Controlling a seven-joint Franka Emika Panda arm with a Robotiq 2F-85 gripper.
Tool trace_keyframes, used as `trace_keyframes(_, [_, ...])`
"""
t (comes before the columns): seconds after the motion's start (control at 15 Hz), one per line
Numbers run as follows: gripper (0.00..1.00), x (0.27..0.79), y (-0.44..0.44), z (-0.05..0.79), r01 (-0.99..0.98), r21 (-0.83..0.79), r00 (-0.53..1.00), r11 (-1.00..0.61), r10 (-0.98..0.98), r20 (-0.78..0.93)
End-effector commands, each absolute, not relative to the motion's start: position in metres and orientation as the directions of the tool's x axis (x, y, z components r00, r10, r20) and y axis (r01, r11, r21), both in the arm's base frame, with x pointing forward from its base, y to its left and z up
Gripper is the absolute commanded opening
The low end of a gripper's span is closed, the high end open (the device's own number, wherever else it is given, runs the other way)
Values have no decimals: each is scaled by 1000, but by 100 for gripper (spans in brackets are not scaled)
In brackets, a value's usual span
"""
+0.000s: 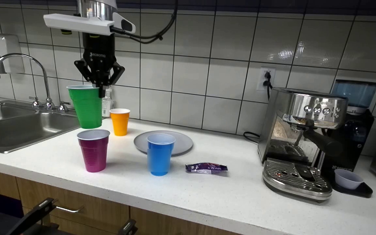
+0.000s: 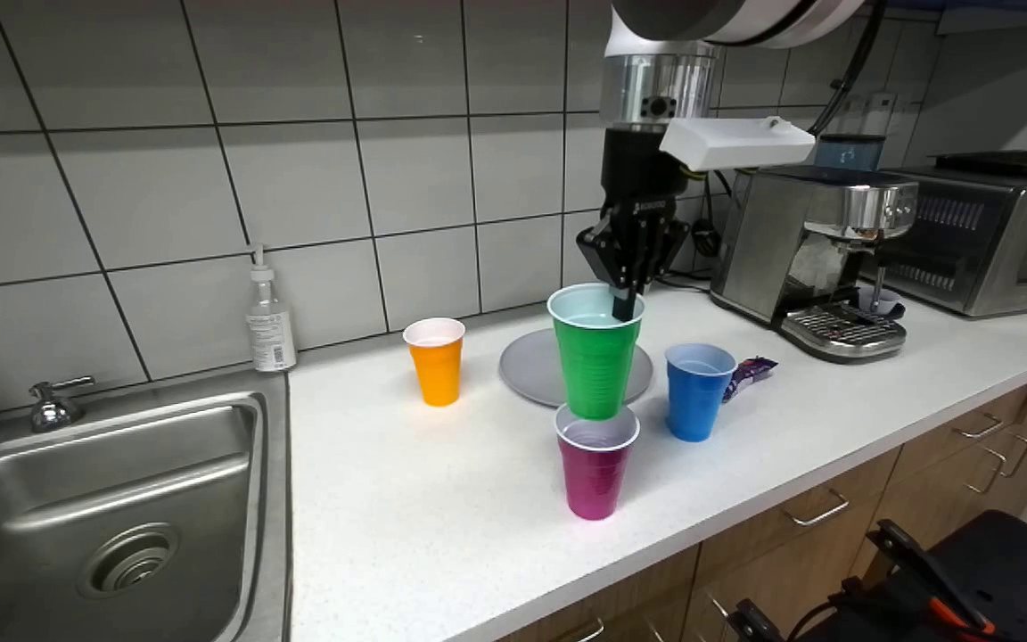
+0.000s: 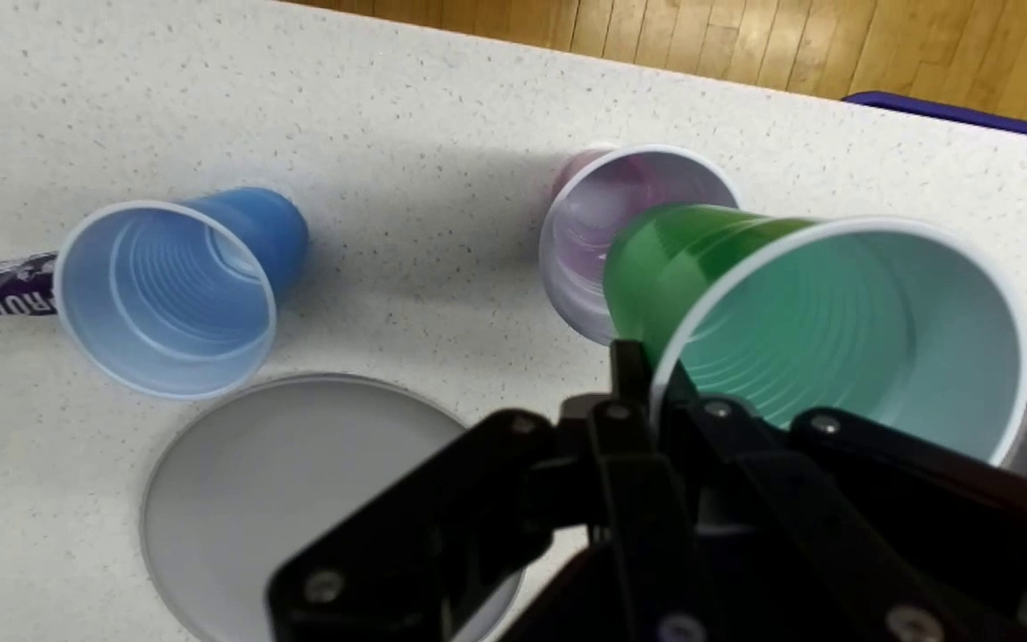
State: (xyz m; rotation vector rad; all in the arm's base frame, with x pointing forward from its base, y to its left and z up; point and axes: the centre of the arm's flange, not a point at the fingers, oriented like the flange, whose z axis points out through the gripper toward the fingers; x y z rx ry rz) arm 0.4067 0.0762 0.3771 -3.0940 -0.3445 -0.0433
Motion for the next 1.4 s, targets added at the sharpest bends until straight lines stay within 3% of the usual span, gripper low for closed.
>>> trace_keyframes(0.0, [1, 399, 70, 375, 231, -27, 973, -972, 231, 23])
trace_keyframes(1.33, [1, 411, 69, 358, 207, -23, 978, -978, 207, 1])
